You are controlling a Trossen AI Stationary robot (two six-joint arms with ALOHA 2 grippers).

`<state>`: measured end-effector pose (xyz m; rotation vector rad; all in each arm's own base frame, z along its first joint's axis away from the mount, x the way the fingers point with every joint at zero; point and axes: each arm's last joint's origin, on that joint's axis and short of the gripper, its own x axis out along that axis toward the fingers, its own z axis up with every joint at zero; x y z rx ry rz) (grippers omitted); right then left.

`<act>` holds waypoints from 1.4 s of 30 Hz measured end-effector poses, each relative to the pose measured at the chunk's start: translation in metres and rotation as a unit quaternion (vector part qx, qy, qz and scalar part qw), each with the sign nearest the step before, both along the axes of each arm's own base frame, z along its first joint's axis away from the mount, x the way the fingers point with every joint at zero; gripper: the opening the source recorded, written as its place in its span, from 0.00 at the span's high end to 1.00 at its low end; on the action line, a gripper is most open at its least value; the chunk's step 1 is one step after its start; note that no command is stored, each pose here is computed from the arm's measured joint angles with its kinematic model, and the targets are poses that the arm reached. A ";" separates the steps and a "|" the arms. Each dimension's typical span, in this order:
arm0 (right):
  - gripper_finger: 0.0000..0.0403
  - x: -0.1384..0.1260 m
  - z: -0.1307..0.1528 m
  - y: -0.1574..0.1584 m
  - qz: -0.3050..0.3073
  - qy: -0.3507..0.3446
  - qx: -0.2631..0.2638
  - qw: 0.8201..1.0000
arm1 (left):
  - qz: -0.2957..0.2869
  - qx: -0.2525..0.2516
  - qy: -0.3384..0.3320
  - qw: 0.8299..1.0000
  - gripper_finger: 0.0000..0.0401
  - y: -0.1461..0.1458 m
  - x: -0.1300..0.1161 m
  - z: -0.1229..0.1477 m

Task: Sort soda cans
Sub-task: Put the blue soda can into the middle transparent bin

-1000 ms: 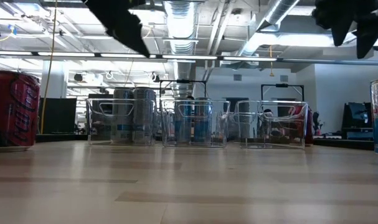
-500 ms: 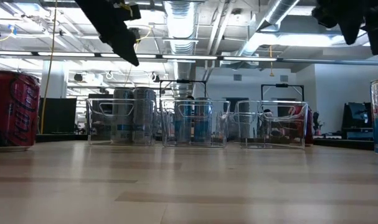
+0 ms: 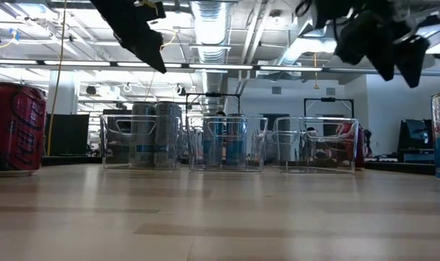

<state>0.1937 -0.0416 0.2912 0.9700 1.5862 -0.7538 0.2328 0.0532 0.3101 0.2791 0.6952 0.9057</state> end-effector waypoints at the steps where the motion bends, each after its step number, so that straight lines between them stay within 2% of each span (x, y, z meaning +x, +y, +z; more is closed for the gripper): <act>1: 0.07 0.001 -0.002 -0.004 0.000 -0.001 0.016 1.000 | -0.001 0.001 -0.002 1.000 0.13 0.000 0.000 0.000; 4: 0.07 0.005 -0.003 -0.015 0.003 -0.014 0.049 0.999 | -0.003 0.005 -0.004 1.000 0.13 0.000 0.001 0.001; 8: 0.07 0.006 0.007 -0.026 -0.007 -0.037 0.047 0.998 | -0.004 0.005 -0.003 1.000 0.13 0.000 0.001 0.001; 11: 0.07 0.003 0.024 -0.029 -0.002 -0.082 0.043 0.996 | -0.002 0.003 -0.007 1.000 0.13 0.000 0.001 0.001; 15: 0.07 -0.009 0.057 -0.021 0.022 -0.137 -0.025 0.990 | 0.000 0.001 -0.010 1.000 0.13 0.000 0.001 0.001; 19: 0.07 -0.035 0.081 -0.008 -0.005 -0.172 -0.110 0.979 | 0.002 -0.002 -0.011 1.000 0.13 0.000 0.001 0.001; 28: 0.07 -0.088 0.106 0.024 -0.066 -0.254 -0.205 0.943 | 0.001 -0.005 -0.013 1.000 0.13 0.000 0.001 0.001; 32: 0.07 -0.096 0.094 0.034 -0.083 -0.255 -0.213 0.940 | 0.000 -0.005 -0.013 1.000 0.13 0.000 0.001 0.001; 36: 0.07 -0.096 0.061 0.044 -0.098 -0.211 -0.197 0.952 | 0.001 -0.005 -0.011 1.000 0.13 0.000 0.001 0.000; 42: 0.07 -0.094 0.024 0.058 -0.086 -0.146 -0.169 0.971 | 0.005 -0.010 -0.013 1.000 0.13 0.000 0.000 0.000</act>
